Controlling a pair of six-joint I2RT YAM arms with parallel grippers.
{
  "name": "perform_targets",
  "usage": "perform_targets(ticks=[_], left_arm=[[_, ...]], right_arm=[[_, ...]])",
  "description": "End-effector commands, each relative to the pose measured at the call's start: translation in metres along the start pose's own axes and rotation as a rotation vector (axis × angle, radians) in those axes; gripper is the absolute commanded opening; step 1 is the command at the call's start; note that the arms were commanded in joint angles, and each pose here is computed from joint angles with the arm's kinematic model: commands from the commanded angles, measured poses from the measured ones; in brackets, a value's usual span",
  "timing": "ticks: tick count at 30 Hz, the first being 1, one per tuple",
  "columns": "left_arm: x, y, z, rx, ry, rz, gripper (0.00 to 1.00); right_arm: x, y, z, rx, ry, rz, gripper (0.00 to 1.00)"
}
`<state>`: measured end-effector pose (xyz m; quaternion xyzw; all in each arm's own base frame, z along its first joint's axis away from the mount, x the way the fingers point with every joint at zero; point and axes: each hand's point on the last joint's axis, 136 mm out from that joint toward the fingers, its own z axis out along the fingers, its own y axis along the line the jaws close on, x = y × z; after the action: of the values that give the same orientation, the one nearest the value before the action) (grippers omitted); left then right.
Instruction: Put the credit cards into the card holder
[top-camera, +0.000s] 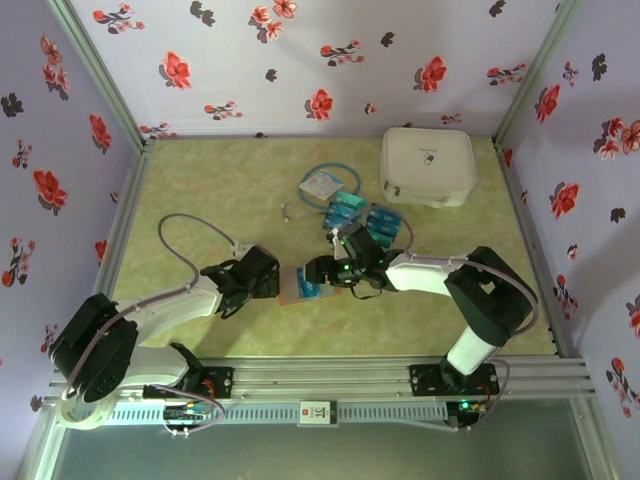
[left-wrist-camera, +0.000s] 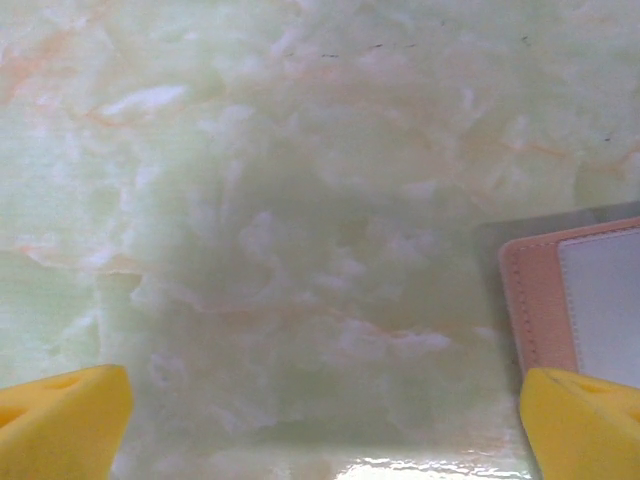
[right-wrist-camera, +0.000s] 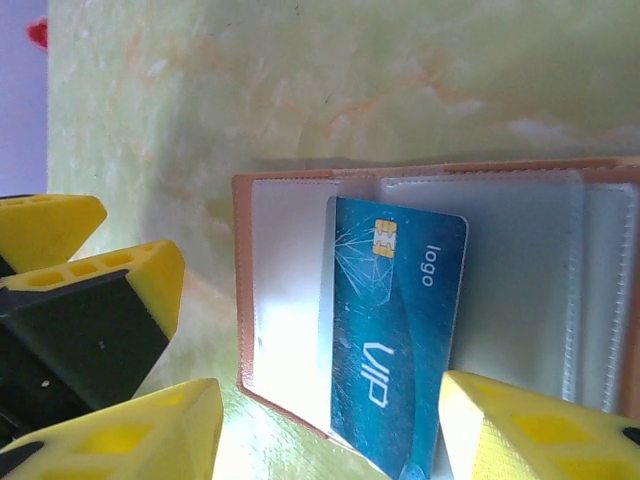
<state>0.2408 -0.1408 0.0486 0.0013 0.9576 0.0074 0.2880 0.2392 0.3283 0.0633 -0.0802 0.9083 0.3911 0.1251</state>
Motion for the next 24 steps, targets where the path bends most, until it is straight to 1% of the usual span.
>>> perform_targets(ticks=[1,2,5,6,9,16,24], left_arm=[[0.013,0.013,0.002,-0.038,0.041,-0.034,1.0],[0.016,0.015,0.003,-0.046,0.049,-0.04,1.0],[0.023,0.02,0.005,-0.069,0.068,-0.058,1.0],[0.025,0.021,0.006,-0.077,0.075,-0.064,1.0],[0.028,0.023,0.009,-0.088,0.082,-0.073,1.0],[0.027,0.021,0.015,-0.111,0.101,-0.045,1.0],[0.03,0.023,0.02,-0.134,0.118,-0.029,1.0]], right_arm=[[-0.002,-0.016,-0.011,0.142,0.007,-0.038,0.56],[-0.001,-0.021,-0.012,0.179,0.015,-0.043,0.53],[-0.002,-0.032,-0.014,0.263,0.036,-0.064,0.33],[-0.002,-0.035,-0.014,0.287,0.046,-0.077,0.28],[-0.003,-0.04,-0.012,0.346,0.068,-0.107,0.16],[-0.007,-0.041,0.0,0.381,0.097,-0.13,0.11],[-0.004,-0.04,0.015,0.398,0.133,-0.147,0.11]])
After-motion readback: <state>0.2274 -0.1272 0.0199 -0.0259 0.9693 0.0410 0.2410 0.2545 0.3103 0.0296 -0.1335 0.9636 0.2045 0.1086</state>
